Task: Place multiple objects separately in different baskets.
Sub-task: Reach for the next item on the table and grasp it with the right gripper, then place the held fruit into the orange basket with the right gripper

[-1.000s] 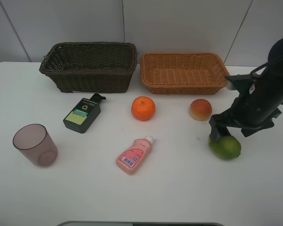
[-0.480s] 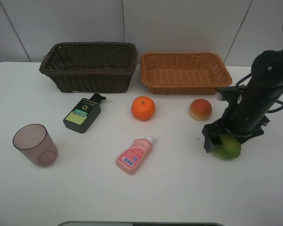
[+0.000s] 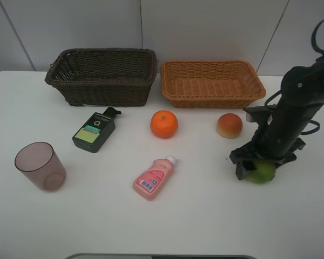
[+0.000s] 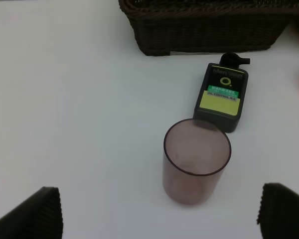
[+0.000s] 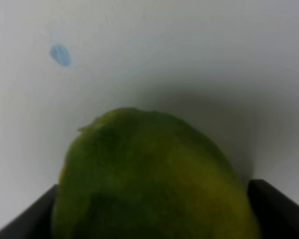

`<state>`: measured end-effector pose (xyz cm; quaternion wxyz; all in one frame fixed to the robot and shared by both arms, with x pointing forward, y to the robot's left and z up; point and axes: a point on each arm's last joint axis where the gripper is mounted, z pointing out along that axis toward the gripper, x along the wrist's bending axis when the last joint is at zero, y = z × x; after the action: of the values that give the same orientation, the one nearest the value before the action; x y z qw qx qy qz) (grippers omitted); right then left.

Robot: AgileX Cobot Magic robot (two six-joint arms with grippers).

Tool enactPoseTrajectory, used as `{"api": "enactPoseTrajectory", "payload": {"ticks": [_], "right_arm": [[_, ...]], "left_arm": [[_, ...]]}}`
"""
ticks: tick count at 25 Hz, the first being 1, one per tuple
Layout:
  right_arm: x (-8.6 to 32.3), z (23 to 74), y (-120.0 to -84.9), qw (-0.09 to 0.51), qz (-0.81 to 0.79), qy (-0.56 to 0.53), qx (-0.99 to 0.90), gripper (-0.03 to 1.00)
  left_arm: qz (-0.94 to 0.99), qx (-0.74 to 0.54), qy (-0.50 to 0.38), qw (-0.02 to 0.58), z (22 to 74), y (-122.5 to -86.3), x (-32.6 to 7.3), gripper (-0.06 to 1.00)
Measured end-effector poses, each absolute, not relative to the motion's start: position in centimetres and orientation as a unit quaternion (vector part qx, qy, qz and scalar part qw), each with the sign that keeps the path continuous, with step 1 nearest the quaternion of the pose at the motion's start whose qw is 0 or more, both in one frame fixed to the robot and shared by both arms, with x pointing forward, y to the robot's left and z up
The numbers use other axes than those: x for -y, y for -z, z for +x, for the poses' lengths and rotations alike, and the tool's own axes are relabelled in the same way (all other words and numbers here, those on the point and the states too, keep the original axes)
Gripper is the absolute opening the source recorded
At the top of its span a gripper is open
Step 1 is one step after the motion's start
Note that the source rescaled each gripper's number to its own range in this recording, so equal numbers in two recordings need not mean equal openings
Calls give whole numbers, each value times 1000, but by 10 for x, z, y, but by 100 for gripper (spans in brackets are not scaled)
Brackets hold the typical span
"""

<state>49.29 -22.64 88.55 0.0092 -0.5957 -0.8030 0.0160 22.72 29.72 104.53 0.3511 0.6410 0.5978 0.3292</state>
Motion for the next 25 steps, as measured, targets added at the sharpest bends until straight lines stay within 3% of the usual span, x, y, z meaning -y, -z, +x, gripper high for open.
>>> {"api": "enactPoseTrajectory", "payload": {"ticks": [1, 25], "right_arm": [[226, 493, -886, 9, -596, -16, 803, 34], [225, 495, -886, 2, -595, -7, 804, 33]], "left_arm": [[641, -598, -329, 351, 227, -1045, -297, 100], [641, -598, -329, 351, 227, -1045, -297, 100]]}}
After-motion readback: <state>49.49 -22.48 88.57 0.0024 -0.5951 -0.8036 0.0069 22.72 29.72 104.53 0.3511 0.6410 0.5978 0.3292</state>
